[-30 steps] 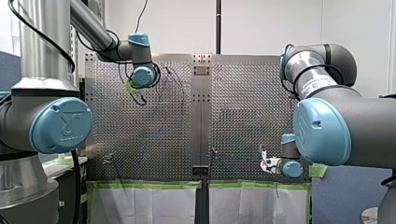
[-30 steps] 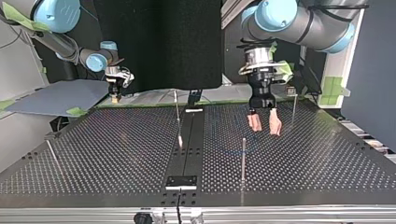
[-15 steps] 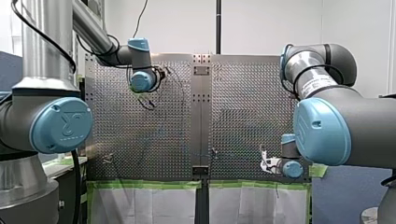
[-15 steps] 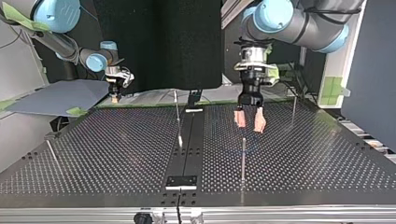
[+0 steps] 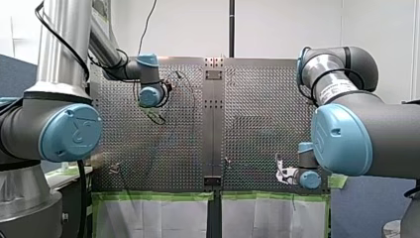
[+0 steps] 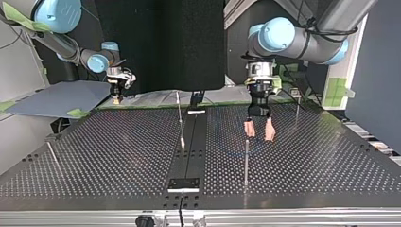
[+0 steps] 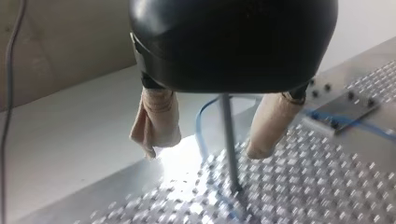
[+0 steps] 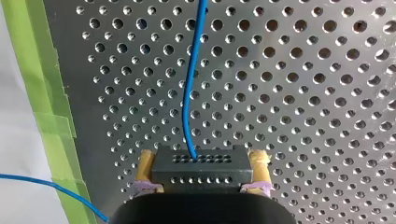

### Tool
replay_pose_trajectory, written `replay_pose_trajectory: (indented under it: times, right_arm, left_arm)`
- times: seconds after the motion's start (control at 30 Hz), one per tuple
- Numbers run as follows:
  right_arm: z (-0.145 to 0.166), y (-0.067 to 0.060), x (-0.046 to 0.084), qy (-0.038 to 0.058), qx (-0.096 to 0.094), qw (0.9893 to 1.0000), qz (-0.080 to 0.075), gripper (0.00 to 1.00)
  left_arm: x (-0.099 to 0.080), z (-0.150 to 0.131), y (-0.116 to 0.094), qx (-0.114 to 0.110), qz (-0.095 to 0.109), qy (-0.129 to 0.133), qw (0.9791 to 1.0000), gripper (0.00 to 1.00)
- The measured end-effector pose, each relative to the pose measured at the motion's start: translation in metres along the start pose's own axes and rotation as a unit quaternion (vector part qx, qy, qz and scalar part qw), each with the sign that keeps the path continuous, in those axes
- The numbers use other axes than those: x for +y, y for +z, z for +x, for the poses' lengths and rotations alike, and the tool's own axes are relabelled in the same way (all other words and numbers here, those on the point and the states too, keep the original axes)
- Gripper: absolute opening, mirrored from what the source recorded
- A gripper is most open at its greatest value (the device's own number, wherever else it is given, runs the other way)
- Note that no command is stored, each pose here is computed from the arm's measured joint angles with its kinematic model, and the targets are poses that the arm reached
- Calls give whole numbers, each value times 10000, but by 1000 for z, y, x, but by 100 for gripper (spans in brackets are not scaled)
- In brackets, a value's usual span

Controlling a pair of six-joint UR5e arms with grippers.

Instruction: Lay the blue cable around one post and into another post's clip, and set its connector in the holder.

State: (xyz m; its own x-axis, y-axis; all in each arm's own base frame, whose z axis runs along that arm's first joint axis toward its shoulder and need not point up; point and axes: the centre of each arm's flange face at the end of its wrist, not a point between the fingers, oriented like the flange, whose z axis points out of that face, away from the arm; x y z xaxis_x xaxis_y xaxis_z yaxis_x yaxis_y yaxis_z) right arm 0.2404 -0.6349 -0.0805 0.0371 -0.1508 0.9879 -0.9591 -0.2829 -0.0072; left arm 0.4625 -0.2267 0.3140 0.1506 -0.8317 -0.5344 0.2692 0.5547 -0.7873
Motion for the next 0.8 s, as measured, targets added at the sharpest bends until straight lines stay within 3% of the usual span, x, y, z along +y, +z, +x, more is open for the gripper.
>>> replay_pose_trajectory:
  times: [0.1, 0.23, 0.43, 0.8]
  right_arm:
    - [0, 0, 0, 1, 3, 10000, -2, 19]
    - [0, 0, 0, 1, 0, 10000, 1, 19]
    - [0, 0, 0, 0, 10, 10000, 5, 19]
    - [0, 0, 0, 0, 13, 10000, 5, 19]
  left_arm:
    - [7, -3, 8, -26, -22, -103, 9999, 100]
    - [15, 7, 15, 130, 15, -282, 9995, 100]
    - [20, 19, 23, 324, 206, -574, 9976, 100]
    - [18, 8, 38, 92, 201, -1141, 9932, 100]
